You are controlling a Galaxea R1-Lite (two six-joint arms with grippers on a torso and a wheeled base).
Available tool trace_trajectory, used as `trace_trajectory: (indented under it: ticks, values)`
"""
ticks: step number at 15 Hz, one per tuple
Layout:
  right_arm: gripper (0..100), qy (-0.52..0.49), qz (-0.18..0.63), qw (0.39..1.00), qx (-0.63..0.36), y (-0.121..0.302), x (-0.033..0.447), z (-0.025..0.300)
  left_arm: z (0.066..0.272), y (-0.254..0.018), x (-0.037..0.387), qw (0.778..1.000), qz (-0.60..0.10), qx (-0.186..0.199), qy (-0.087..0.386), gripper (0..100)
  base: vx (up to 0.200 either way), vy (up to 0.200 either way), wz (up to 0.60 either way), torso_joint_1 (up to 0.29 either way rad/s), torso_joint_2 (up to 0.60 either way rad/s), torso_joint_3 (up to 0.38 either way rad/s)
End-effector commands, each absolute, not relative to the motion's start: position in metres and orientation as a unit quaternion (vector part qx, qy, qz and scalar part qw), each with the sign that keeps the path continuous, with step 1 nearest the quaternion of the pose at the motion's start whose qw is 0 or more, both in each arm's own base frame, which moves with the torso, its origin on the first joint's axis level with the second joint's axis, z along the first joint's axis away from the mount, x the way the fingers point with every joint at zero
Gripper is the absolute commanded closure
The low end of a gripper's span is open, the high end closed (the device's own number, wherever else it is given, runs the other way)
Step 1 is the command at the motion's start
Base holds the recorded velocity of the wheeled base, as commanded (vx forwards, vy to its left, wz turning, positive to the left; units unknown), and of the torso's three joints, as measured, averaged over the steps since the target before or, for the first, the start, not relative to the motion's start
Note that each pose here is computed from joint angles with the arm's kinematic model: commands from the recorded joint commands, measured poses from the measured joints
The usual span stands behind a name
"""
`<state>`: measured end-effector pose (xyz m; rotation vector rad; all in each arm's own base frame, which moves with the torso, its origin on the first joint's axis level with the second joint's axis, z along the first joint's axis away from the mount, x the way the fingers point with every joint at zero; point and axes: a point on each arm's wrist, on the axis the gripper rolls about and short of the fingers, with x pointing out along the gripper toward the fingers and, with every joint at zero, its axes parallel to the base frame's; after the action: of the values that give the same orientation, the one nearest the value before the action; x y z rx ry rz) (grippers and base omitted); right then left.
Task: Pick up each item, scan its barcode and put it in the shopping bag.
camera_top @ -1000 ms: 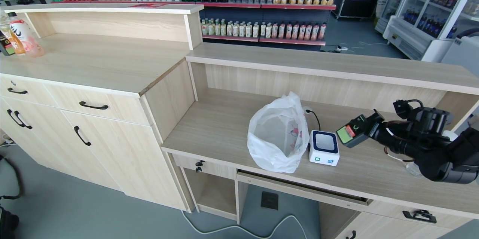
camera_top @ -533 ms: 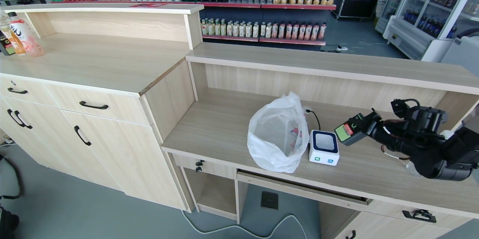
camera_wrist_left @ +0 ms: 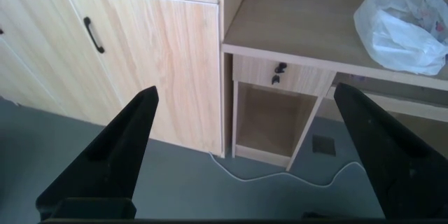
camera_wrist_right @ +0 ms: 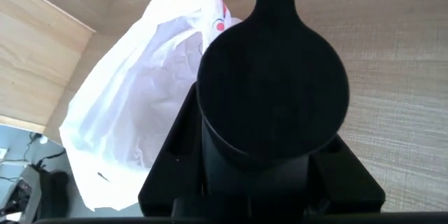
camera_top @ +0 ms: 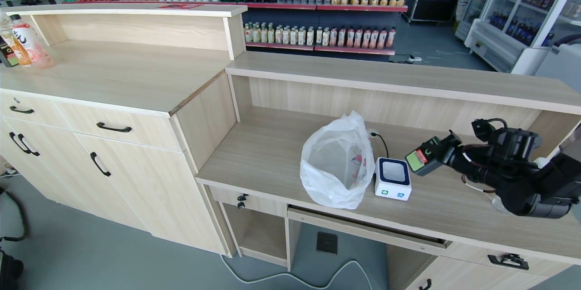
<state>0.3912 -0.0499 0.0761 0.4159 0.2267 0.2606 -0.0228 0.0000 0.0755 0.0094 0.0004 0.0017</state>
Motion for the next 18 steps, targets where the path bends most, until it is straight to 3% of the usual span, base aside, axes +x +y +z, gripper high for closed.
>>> trace_trajectory:
  ticks: [1,3,6,8,13,15,18]
  values:
    - [100,0.064,0.098,0.99,0.073,-0.051,0.353,0.118,0.075,0.0,-0.023,1.0,0.001,0.005,0.0,0,0.0,0.0,0.0,0.0,0.0,0.0]
    - [100,0.076,-0.002,0.986,-0.151,-0.092,0.291,0.128,0.075,0.0,-0.023,1.0,0.002,0.005,0.0,0,0.0,0.0,0.0,0.0,0.0,0.0]
    - [100,0.035,-0.097,0.951,-0.292,-0.119,0.251,0.169,0.075,0.0,-0.023,1.0,0.002,0.005,0.0,0,0.0,0.0,0.0,0.0,0.0,0.0]
    - [100,0.024,-0.119,0.942,-0.314,-0.124,0.238,0.18,0.075,0.0,-0.023,1.0,0.002,0.005,0.0,0,0.0,0.0,0.0,0.0,0.0,0.0]
    - [100,0.011,-0.165,0.943,-0.288,-0.107,0.253,0.188,0.075,0.0,-0.023,1.0,0.002,0.005,0.0,0,0.0,0.0,0.6,0.0,0.0,0.0]
    - [100,-0.025,-0.121,0.962,-0.242,-0.089,0.284,0.185,0.075,0.0,-0.023,1.0,0.002,0.005,0.0,0,0.0,0.0,0.3,0.006,0.0,0.001]
    - [100,0.008,-0.057,0.983,-0.173,-0.071,0.328,0.145,0.075,0.0,-0.023,1.0,0.002,0.005,0.0,0,0.0,0.0,0.0,0.0,0.0,0.0]
